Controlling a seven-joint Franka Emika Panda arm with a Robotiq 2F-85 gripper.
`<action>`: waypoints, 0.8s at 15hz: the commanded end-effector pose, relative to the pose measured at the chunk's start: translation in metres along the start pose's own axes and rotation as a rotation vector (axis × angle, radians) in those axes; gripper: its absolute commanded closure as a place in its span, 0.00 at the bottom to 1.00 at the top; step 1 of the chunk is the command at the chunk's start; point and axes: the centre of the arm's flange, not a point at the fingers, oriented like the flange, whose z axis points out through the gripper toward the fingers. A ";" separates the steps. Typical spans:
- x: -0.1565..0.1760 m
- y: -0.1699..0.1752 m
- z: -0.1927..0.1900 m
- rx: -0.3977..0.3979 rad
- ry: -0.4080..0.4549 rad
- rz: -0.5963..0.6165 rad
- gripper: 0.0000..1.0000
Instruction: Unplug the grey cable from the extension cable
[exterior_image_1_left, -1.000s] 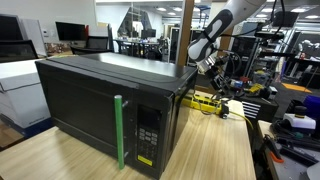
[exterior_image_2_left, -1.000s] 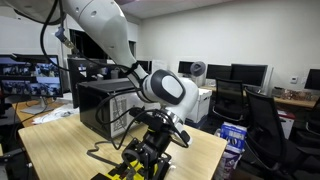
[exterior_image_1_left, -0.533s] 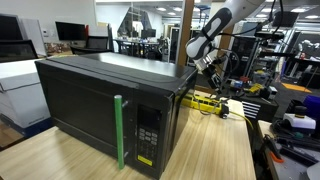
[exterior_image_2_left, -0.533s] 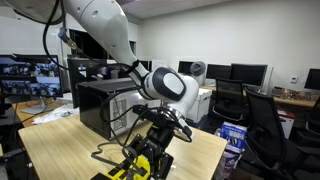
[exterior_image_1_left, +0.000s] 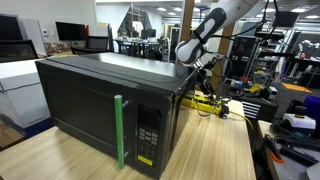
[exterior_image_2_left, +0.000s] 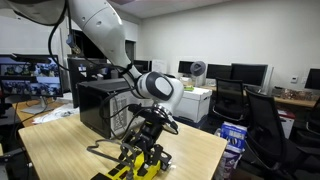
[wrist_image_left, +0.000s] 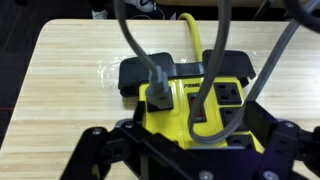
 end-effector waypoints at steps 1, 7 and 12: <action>-0.004 -0.005 0.006 -0.014 -0.017 -0.004 0.00; -0.014 0.007 -0.005 -0.016 0.008 0.045 0.00; -0.022 0.029 0.002 -0.018 -0.004 0.059 0.00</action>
